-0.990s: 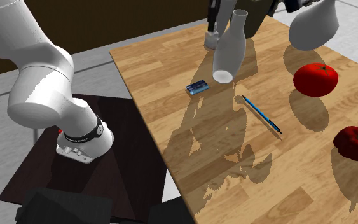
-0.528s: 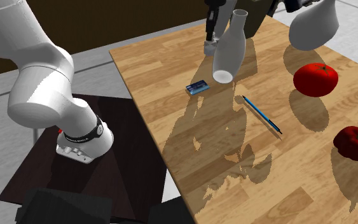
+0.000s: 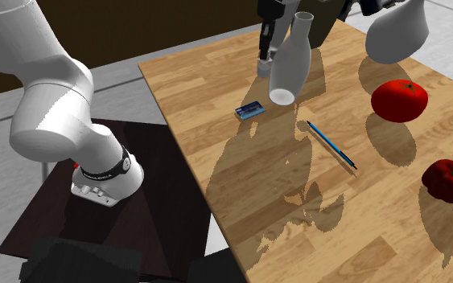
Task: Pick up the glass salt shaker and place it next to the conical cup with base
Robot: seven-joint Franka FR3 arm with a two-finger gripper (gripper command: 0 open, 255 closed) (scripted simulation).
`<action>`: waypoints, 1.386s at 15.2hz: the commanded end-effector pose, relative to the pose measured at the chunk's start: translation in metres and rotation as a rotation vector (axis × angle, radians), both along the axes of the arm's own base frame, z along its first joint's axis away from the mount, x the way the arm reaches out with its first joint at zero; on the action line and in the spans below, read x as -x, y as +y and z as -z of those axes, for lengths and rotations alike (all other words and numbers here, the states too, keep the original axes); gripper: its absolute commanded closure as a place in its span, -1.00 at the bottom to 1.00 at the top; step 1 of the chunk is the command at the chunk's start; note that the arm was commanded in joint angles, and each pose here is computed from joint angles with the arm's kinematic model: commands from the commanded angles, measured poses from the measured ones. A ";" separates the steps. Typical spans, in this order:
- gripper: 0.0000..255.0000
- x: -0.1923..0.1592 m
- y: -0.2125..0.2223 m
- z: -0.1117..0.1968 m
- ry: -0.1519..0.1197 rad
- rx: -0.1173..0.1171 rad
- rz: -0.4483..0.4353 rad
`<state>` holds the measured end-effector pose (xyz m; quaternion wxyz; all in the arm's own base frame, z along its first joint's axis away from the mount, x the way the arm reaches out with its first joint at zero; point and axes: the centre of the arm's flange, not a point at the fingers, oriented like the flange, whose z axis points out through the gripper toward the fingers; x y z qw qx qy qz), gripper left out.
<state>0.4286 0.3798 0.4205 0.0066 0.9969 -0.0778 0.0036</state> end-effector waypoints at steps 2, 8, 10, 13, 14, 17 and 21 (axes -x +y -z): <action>1.00 0.000 0.000 0.000 0.000 0.000 0.000; -1.00 0.000 0.000 0.000 0.000 0.000 0.000; -1.00 0.000 0.000 0.000 0.000 0.000 0.000; -1.00 0.000 0.000 -0.039 0.000 0.000 0.000; -1.00 0.000 0.001 -0.050 0.000 0.000 0.000; -1.00 0.000 0.001 -0.050 0.000 0.000 0.000; -1.00 0.000 0.001 -0.050 0.000 0.000 0.000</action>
